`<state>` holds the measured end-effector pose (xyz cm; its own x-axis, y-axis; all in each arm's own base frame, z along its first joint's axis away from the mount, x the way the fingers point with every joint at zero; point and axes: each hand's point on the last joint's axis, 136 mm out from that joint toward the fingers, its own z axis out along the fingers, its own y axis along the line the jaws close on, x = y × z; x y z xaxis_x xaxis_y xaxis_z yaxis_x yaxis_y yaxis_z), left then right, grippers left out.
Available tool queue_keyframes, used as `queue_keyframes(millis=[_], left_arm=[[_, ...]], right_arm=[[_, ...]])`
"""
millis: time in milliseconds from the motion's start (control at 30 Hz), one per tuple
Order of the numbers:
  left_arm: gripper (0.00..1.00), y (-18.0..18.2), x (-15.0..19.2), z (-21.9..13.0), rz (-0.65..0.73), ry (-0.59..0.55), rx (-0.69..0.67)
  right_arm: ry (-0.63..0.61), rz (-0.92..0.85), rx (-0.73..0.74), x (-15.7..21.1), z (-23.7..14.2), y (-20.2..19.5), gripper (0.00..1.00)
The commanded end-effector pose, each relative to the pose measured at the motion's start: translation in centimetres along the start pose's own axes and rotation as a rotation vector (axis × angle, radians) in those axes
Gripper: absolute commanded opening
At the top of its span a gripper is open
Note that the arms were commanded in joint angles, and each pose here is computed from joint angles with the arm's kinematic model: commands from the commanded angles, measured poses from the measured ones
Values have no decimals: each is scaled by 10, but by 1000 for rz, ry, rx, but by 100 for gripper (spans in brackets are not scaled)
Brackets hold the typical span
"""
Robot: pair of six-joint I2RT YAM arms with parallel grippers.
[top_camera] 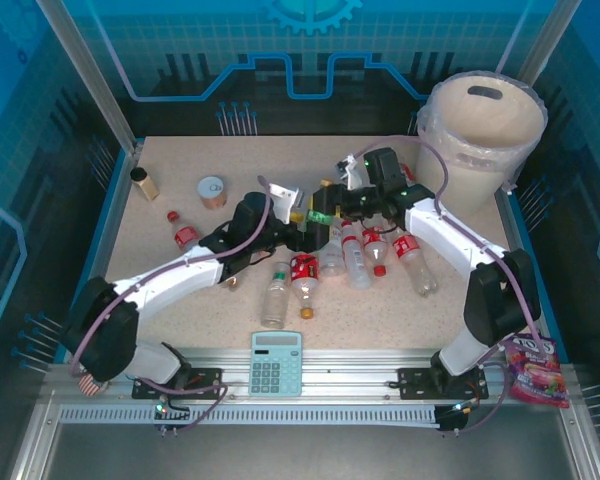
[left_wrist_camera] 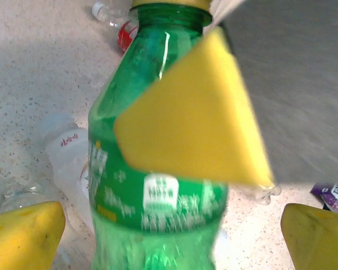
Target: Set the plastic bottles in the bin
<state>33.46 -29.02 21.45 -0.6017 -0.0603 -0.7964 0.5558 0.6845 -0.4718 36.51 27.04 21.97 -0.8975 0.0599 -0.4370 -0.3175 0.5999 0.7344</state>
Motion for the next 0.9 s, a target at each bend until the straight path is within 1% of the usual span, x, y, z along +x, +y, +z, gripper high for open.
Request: queue_keyframes(millis=[0, 67, 167, 267, 367, 433, 500, 600, 667, 767, 867], left_arm=[[99, -4, -5, -22, 14, -40, -13], [99, -1, -2, -31, 2, -34, -43], [99, 11, 3, -42, -36, -3, -118], [99, 31, 9, -54, -115, 26, -227], [98, 58, 16, -72, -231, 51, -360], [98, 67, 20, -82, -271, 56, -403], [97, 70, 20, -90, -283, 38, -417], [97, 74, 22, -102, -306, 10, -439], [97, 77, 24, -109, -320, -4, -460], [97, 87, 31, -123, -352, -4, -508], [97, 104, 41, -140, -398, 13, -580]], right_arm=[[-69, -96, 68, -28, -24, 3, 58], [-113, -162, 133, -45, -41, 4, 57], [-202, -294, 273, -76, -74, 7, 57], [-307, -413, 434, -111, -115, 11, 56], [-424, -479, 590, -147, -159, 7, 55], [-509, -500, 657, -168, -190, 9, 55], [-608, -514, 709, -189, -223, 12, 54], [-732, -504, 772, -211, -269, 13, 54], [-789, -486, 821, -222, -294, 7, 54], [-834, -442, 930, -235, -328, -17, 54], [-809, -379, 1026, -243, -345, -54, 54]])
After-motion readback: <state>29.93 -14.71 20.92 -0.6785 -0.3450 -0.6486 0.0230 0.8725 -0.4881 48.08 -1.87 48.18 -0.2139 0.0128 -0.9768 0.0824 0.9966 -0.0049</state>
